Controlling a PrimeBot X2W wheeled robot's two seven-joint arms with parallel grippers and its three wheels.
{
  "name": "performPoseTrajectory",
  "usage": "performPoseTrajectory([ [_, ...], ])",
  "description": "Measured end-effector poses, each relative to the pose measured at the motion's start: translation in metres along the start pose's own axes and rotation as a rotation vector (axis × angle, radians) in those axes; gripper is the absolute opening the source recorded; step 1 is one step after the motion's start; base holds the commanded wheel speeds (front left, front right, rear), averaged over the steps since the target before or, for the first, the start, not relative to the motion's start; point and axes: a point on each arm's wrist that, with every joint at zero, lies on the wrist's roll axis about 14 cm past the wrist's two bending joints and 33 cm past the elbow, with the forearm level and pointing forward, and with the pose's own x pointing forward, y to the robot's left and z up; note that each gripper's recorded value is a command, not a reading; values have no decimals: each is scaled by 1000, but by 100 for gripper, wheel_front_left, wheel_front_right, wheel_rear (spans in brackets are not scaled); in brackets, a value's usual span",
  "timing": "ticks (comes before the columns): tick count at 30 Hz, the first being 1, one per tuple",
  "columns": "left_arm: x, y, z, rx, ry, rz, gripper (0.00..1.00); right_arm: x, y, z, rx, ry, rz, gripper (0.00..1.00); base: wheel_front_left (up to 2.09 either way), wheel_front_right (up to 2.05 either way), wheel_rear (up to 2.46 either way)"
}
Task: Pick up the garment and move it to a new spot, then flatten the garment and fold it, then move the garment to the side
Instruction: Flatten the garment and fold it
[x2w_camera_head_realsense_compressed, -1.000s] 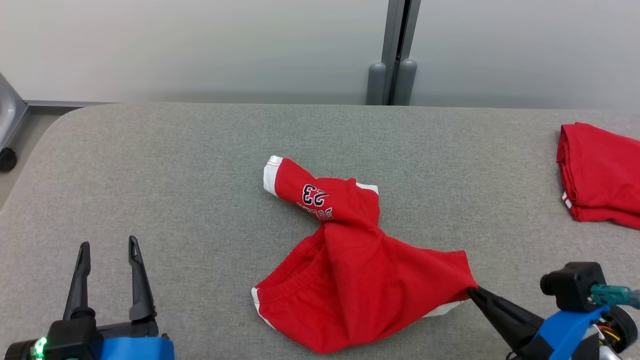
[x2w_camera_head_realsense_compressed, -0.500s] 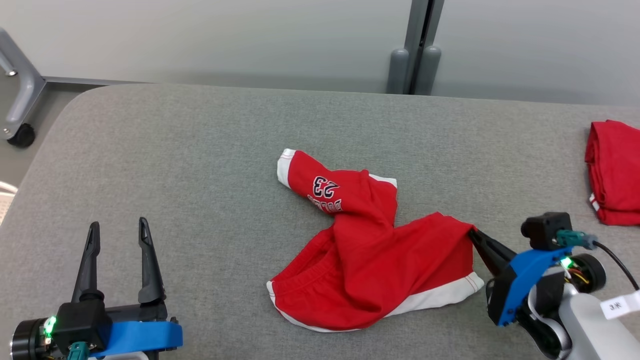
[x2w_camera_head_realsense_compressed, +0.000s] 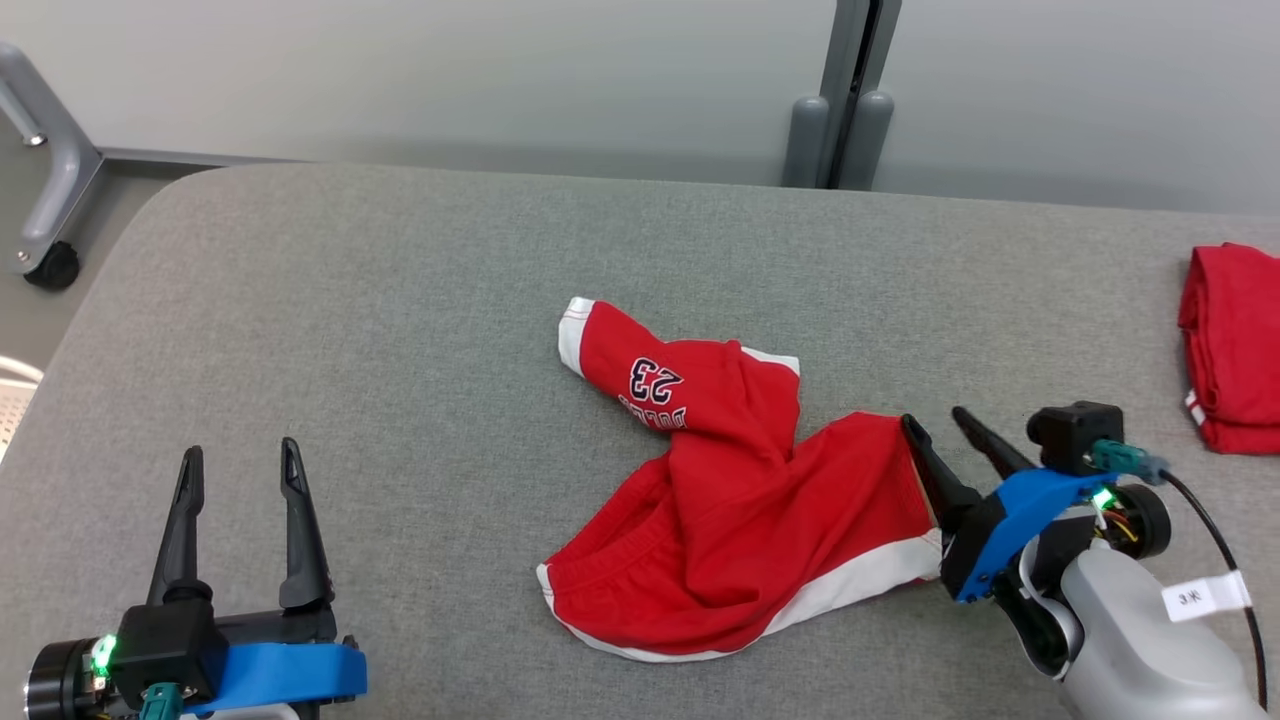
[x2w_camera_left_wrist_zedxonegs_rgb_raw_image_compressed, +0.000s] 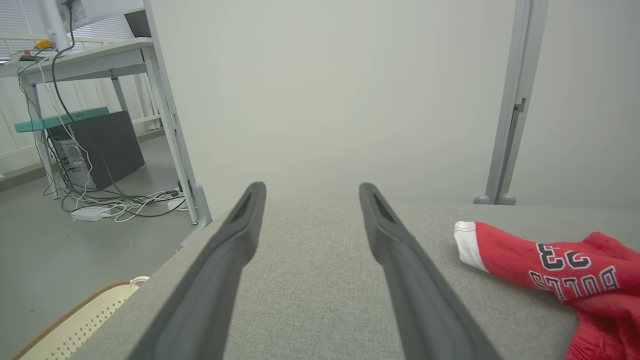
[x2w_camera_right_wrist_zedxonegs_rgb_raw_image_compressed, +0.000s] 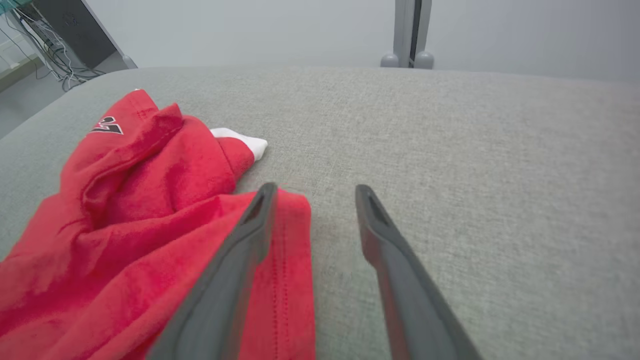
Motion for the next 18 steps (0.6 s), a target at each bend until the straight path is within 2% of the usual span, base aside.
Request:
performPoseTrajectory([
  [5,1,-2,6,1,-21,-14,100,-15,-15,21,57,-121,-46,100,0,0,0],
  [11,0,-7,8,5,-29,-36,100,-51,-49,45,98,-256,-132,100,0,0,0],
  [14,0,-12,9,5,-32,-53,100,-74,-60,69,86,-362,-170,100,0,0,0],
  [18,-1,-14,11,6,-39,-62,100,-102,-58,77,60,-444,-200,100,0,0,0],
])
